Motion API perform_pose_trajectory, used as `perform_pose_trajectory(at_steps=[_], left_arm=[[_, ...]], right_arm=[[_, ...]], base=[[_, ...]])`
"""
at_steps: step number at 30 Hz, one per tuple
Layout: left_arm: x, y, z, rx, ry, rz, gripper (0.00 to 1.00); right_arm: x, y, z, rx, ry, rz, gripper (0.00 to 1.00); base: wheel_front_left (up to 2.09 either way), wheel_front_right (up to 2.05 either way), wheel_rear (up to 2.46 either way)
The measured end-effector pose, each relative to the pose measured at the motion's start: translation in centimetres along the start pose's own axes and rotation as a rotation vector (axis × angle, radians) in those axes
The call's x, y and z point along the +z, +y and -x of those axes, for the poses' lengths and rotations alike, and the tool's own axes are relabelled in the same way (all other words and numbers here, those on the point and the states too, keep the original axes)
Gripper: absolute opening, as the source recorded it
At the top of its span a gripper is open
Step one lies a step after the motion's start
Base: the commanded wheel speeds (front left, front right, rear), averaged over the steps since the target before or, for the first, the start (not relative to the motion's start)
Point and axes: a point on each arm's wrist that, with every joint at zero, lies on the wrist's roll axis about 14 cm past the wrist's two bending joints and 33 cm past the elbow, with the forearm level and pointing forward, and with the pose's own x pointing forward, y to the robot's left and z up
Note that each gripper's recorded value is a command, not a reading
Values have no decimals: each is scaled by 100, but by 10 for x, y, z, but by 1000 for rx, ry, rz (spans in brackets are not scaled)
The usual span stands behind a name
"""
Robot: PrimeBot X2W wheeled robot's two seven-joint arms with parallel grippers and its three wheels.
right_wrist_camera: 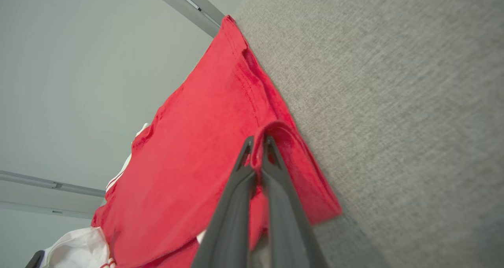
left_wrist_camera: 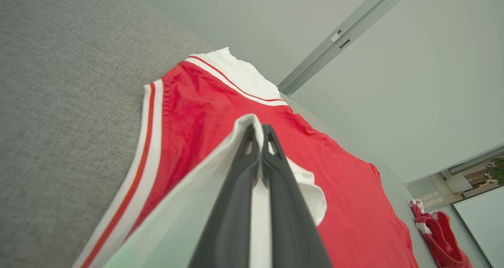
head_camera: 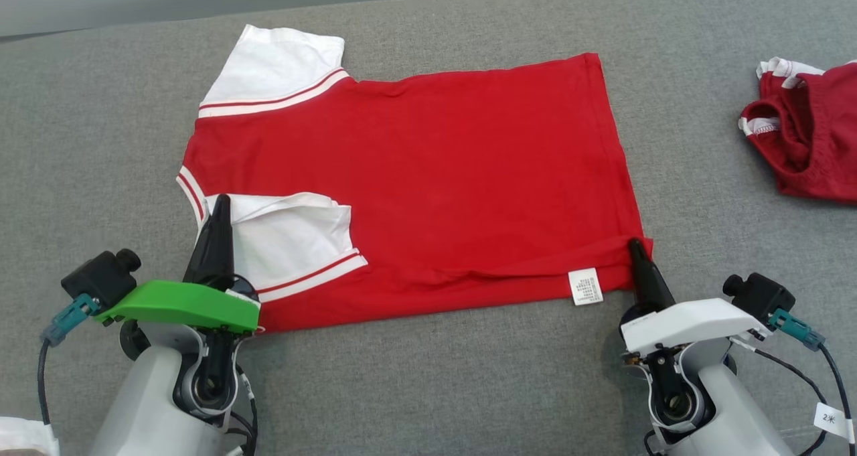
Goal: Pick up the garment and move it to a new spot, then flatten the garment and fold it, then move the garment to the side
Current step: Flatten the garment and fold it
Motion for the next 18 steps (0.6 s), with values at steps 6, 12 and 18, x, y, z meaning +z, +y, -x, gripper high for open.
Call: perform_pose_trajectory(at_steps=[6,12,18], left_arm=[[0,3,-8,2,2,-16,0],[4,6,-14,16,-12,-16,100],[11,4,-14,15,-36,-10,100]], right_arm=[[6,5,-5,14,-24,-10,42],[17,15,-9,37,-64,-62,100],[29,29,-12,78,-107,-99,100]], base=[[0,0,0],[0,0,0],[0,0,0]])
